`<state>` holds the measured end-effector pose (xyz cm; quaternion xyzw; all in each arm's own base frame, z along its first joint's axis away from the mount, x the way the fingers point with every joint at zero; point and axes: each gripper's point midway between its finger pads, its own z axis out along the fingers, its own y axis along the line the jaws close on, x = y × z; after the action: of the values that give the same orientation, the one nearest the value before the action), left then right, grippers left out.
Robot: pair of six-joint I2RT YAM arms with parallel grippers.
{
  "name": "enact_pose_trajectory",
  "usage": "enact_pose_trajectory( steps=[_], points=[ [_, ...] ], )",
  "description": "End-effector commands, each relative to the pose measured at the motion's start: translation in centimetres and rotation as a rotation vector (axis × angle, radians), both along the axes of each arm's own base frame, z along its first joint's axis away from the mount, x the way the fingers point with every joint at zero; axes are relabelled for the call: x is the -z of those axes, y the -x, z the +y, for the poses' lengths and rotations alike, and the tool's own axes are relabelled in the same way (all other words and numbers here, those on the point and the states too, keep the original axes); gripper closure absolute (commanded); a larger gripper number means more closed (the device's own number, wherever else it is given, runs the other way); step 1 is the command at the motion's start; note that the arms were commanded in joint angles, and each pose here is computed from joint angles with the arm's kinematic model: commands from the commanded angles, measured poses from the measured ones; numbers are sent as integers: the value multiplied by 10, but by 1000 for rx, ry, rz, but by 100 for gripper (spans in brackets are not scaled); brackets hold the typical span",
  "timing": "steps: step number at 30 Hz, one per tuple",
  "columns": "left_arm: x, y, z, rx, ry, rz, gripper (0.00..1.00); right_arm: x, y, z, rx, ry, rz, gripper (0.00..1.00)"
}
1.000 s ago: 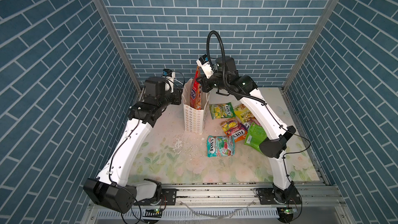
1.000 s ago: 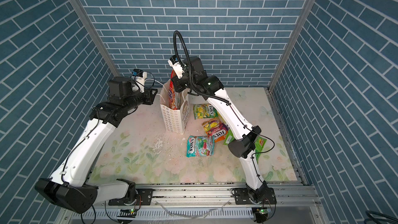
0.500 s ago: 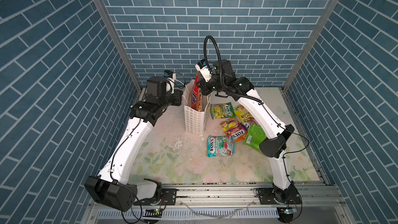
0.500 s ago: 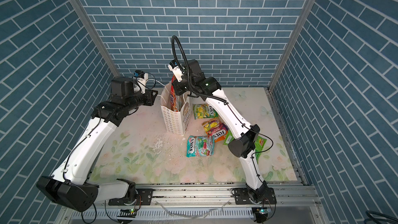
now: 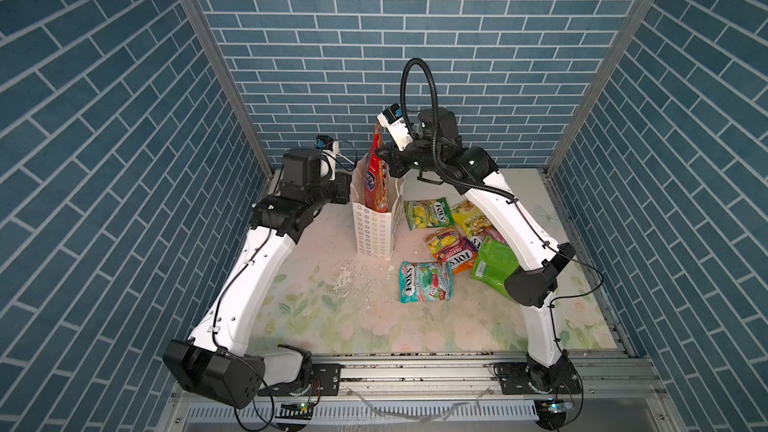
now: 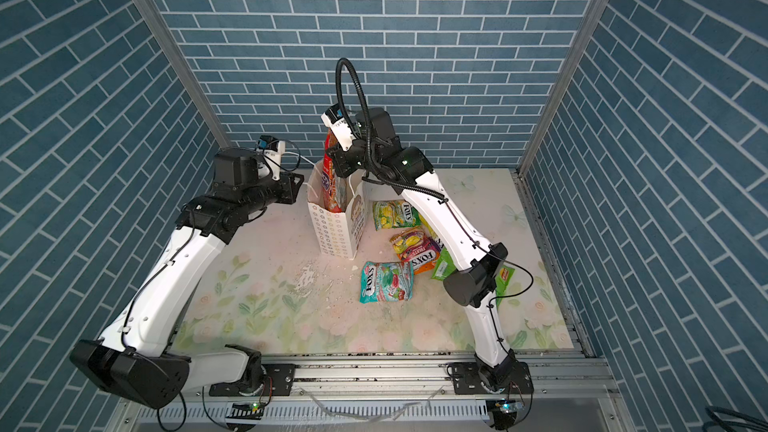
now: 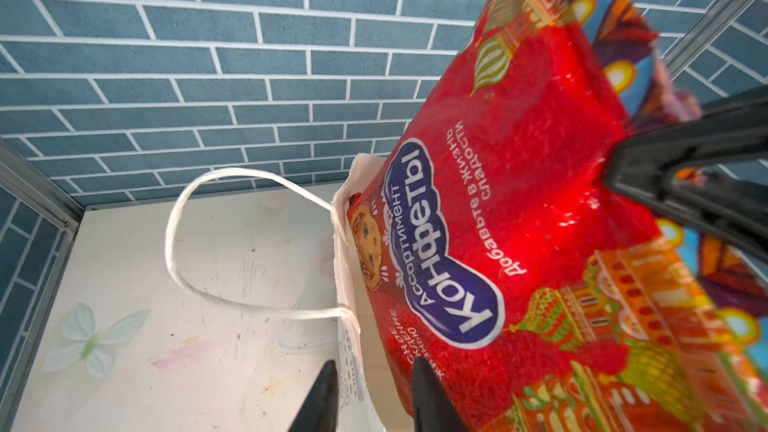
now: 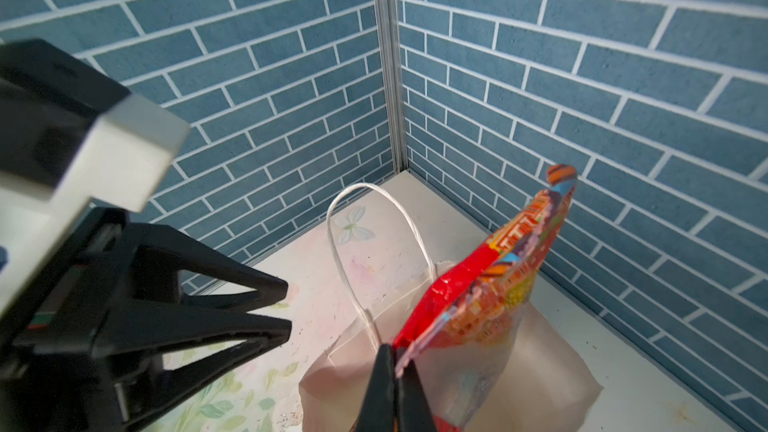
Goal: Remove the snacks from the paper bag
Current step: 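Raise the red packet out of the bag and swing it away from the bag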
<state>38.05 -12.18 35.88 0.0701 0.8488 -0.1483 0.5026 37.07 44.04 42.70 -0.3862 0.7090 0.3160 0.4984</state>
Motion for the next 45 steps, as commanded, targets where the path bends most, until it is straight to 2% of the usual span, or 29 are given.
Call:
enact_pose_trajectory(
  steps=[1, 9, 28, 35, 40, 45],
  points=[
    [-2, 5, 6, -9, -9, -11, 68, -111, 28, -22, -53, -199, -292, 100],
    [-6, 9, 11, -18, -13, -21, 68, -151, 56, -32, -125, -287, -414, 100],
    [-9, 15, 20, -43, -24, -28, 68, -203, 103, -57, -238, -343, -615, 100],
    [-5, 17, 27, -66, -40, -20, 68, -221, 141, -80, -325, -361, -635, 100],
    [6, 17, 28, -66, -51, 24, 68, -233, 157, -104, -285, -366, -669, 100],
    [22, 20, 28, -56, -76, 97, 65, -241, 163, -138, -151, -323, -705, 100]
  ],
)
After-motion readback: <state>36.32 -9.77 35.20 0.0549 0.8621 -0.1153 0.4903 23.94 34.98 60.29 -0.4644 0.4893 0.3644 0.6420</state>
